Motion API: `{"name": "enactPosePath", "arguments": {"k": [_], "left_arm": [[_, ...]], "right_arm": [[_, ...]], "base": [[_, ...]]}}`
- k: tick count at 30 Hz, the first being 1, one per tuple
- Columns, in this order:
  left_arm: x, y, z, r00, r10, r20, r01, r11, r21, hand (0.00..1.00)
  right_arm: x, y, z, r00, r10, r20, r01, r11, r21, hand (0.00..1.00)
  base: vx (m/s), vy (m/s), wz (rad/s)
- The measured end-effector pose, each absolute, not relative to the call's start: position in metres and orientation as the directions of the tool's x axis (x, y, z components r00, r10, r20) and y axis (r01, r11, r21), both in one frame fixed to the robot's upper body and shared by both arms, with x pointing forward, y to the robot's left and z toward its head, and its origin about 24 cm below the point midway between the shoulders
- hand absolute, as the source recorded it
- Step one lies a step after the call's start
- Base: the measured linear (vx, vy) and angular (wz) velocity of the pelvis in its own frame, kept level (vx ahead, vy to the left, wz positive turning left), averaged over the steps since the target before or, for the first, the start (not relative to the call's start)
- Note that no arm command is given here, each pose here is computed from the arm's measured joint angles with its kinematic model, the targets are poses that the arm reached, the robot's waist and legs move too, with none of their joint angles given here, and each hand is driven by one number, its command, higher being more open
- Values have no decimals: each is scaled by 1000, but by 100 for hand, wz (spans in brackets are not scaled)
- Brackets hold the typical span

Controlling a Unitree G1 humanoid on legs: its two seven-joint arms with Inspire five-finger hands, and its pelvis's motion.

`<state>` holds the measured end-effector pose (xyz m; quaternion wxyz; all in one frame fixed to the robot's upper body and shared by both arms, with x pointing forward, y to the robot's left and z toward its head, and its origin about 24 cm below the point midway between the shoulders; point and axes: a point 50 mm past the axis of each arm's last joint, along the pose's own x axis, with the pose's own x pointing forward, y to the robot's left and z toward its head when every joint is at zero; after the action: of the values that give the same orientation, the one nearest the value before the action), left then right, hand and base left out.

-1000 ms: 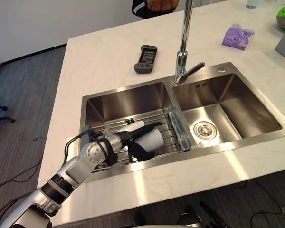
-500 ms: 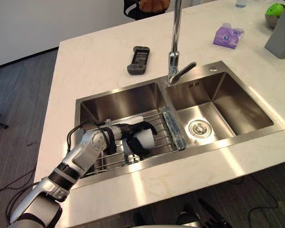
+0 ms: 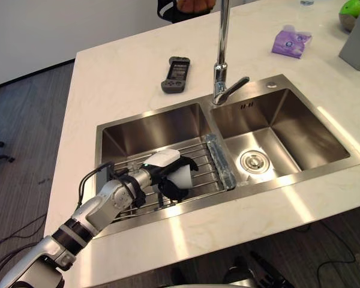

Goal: Walk over to the sink, pick up the cup, carry it to the dishwasher, place the cup inside the dishwasher, then close the dishwasher door

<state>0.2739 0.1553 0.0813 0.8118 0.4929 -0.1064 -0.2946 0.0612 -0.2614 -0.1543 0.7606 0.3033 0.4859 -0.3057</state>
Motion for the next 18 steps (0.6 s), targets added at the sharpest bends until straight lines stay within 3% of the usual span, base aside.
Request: {"name": "enactPosePath", "arguments": {"k": [4,6,9,12,18], "left_arm": [[265,176,105,856,-515,44,278,530,802,0],[259,192,139,875,-423,238,133,680,721,0],[249,219,169,859,-259,442,-45,822,568,0],[234,237,181,820,-131,558,-150,891,429,0],[210,263,176,802,18,597,-243,923,298,0]], "right_arm": [[62,-263,-154,340,-172,-924,753,638,158,100],[64,-263,-154,342,-172,-924,736,660,150,100],[70,-262,-153,350,-163,-923,722,675,155,100],[75,-260,-153,353,-156,-923,701,697,151,100],[73,-257,-155,336,-145,-931,678,723,132,100]], "base": [[12,-31,29],[14,-35,37],[6,-43,32],[-19,-44,30],[-53,-28,35]]}}
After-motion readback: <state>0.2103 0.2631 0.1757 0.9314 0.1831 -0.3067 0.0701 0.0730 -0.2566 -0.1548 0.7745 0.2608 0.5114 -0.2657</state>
